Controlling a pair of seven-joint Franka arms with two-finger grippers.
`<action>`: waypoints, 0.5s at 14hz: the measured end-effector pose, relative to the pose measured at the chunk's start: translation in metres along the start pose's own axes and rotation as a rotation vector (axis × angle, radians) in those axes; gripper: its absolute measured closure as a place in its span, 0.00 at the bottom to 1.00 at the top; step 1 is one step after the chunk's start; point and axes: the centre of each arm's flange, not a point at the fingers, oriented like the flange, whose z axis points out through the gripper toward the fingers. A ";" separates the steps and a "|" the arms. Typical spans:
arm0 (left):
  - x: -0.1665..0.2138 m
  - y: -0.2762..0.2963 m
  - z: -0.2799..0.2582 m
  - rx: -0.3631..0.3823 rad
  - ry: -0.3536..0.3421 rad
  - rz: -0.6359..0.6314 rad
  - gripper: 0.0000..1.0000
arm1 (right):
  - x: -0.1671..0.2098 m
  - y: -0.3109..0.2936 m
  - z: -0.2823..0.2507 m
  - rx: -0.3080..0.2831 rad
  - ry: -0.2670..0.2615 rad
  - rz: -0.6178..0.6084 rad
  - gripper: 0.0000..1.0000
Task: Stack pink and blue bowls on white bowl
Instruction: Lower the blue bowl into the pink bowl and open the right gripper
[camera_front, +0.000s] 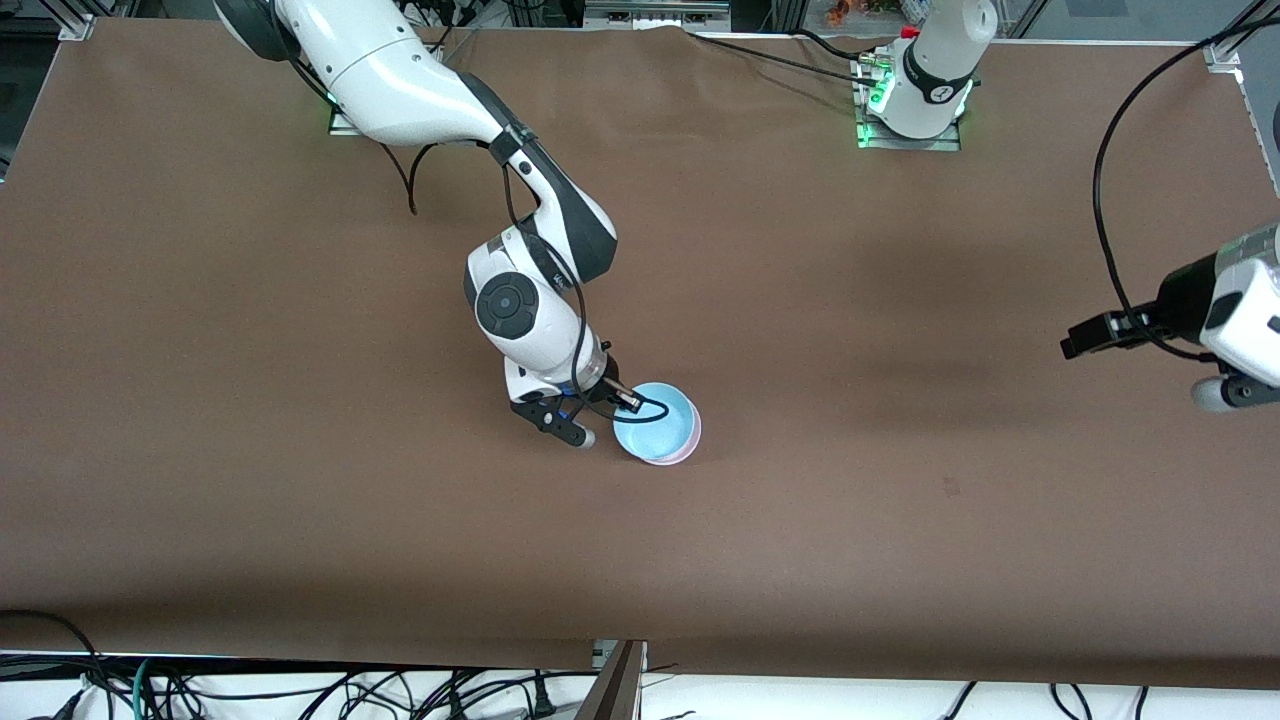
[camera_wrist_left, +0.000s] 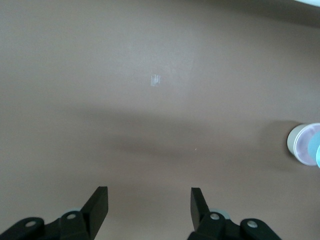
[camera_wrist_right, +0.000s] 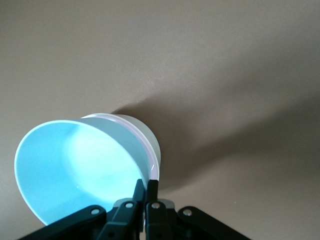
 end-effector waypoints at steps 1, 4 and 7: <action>-0.011 -0.002 -0.001 0.002 -0.002 0.016 0.25 | -0.002 0.000 0.002 -0.002 -0.002 0.001 0.98; -0.038 -0.004 -0.001 0.008 -0.017 0.054 0.23 | -0.004 0.001 0.008 -0.009 -0.005 0.003 0.98; -0.052 -0.005 -0.002 0.009 -0.016 0.061 0.18 | -0.004 0.001 0.008 -0.007 -0.004 0.006 0.98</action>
